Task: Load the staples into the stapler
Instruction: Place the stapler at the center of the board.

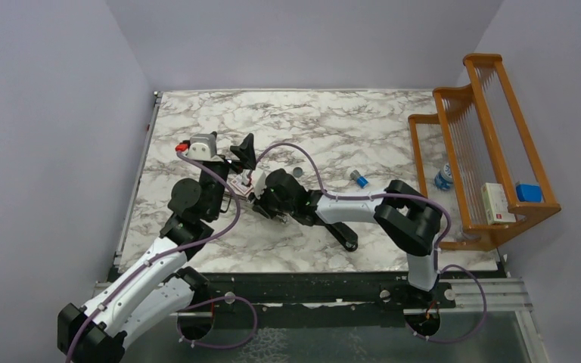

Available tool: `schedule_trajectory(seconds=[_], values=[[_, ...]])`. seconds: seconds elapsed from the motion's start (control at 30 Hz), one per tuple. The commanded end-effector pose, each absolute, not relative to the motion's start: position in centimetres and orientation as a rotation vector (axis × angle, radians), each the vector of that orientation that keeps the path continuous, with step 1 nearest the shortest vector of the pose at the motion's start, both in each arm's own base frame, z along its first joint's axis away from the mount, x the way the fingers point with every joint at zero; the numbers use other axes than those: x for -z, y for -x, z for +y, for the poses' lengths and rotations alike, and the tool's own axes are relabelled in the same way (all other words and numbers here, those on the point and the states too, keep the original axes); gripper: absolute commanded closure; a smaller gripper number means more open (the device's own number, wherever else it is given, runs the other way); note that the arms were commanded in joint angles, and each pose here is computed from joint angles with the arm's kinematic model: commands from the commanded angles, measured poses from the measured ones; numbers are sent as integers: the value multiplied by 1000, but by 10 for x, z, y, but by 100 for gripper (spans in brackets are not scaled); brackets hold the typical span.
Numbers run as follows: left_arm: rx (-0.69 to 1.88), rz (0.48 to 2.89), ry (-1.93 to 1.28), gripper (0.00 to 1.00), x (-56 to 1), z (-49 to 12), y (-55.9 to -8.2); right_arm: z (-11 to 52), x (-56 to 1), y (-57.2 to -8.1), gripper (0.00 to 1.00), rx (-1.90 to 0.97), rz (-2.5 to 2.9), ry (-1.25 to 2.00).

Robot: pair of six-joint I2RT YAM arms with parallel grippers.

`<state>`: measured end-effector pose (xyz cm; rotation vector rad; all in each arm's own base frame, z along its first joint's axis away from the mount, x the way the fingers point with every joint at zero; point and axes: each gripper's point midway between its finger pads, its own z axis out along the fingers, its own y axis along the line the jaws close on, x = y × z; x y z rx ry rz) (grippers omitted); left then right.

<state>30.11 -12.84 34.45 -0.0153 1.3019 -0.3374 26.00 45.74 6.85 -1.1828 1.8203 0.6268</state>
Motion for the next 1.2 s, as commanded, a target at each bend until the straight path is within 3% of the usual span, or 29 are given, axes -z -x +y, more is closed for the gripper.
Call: schedule_trajectory(seconds=[0.0, 0.47, 0.77, 0.97, 1.17], values=[[370, 1267, 7, 1, -364, -133, -300, 468, -88, -283, 98, -559, 1710, 1084], [387, 1284, 0, 1, -359, -139, -304, 468, -52, -256, 91, -617, 1759, 1223], [390, 1304, 1, 1, -354, -143, -309, 464, -60, -255, 50, -621, 1762, 1200], [396, 1316, 3, 1, -352, -147, -313, 454, -112, -253, 45, -650, 1748, 1109], [411, 1351, -12, 1, -340, -156, -320, 387, -128, -244, 44, -534, 1857, 940]])
